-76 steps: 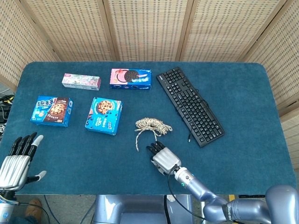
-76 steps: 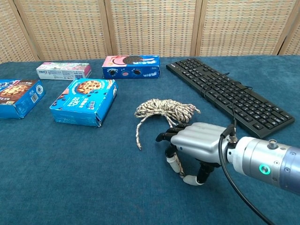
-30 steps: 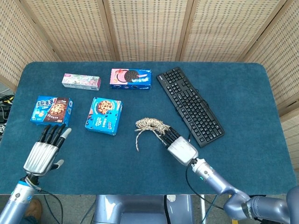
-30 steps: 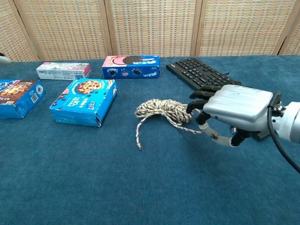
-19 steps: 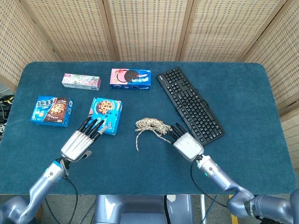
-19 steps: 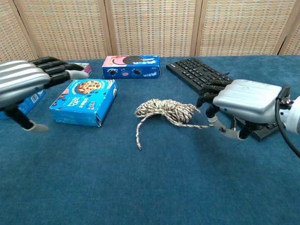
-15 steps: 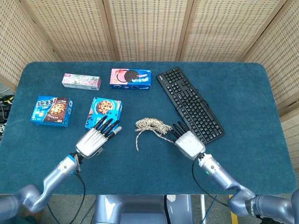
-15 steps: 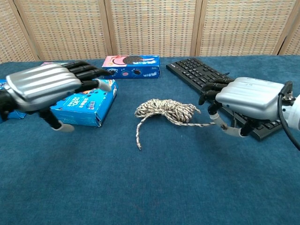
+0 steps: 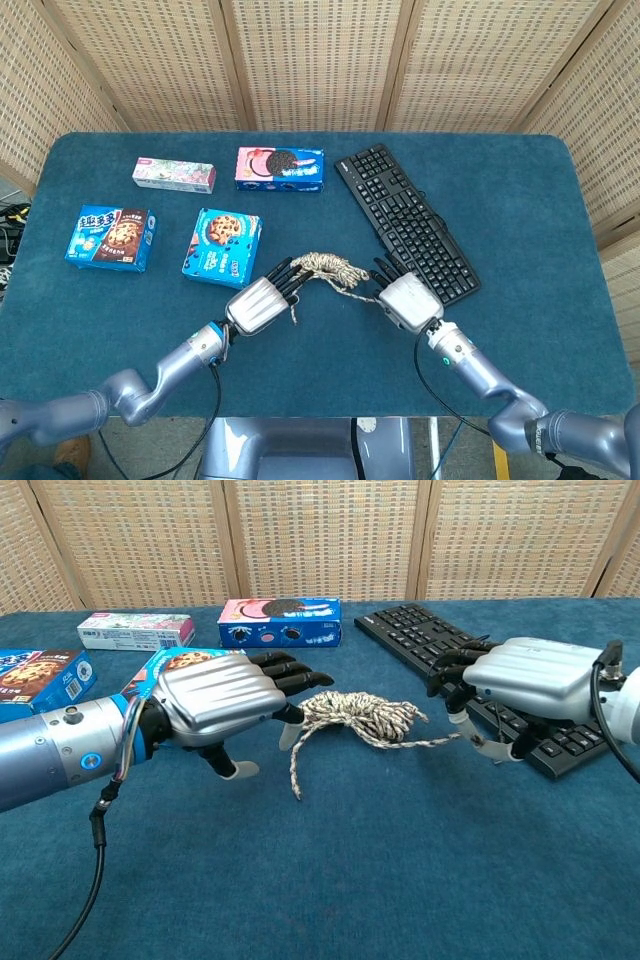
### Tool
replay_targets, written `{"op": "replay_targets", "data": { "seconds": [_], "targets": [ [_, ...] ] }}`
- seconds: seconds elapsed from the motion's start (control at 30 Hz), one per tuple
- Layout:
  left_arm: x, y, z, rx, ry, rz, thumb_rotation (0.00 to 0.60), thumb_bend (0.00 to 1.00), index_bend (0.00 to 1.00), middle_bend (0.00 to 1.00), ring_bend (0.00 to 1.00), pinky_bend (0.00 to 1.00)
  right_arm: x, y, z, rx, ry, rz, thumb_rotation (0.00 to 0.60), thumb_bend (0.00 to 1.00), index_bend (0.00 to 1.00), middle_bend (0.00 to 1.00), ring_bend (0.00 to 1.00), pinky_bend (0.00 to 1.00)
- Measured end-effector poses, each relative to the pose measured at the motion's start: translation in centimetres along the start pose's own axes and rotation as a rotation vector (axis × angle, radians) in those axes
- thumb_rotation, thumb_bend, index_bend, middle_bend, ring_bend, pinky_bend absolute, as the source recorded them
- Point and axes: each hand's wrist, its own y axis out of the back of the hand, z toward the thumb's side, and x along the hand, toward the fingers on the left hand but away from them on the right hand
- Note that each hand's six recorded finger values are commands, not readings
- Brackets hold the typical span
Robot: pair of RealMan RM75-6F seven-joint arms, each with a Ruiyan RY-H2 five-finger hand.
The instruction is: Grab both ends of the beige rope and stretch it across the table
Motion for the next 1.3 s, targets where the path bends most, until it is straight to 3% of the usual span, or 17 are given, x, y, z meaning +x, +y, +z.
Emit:
{"op": "replay_targets", "data": {
  "seconds": [0.43,1.2,1.3],
  "targets": [
    [2.0,-1.3,1.9,-0.003,-0.015,-0.012,0.600,0.36,0.50,0.00,0.00,0.00,-0.5,0.2,-0.1,-0.003,0.000,-0.006,0.600,0.45,0.65,0.18,0.00,0.00],
    [2.8,-3.1,3.7,-0.003,-0.028,-0.035,0.600,0.36,0.50,0.00,0.00,0.00,-0.5,-0.6,-0.6,-0.021,-0.007,0.000,0.600,0.45,0.65,0.18,0.00,0.00],
    [2.9,-3.2,3.9,-0.002,-0.029,-0.034,0.600,0.36,0.54,0.00,0.00,0.00,-0.5,-0.6,-0.7,-0.024,-0.009,0.001,0.600,0.44,0.65,0.18,0.00,0.00]
  ]
}}
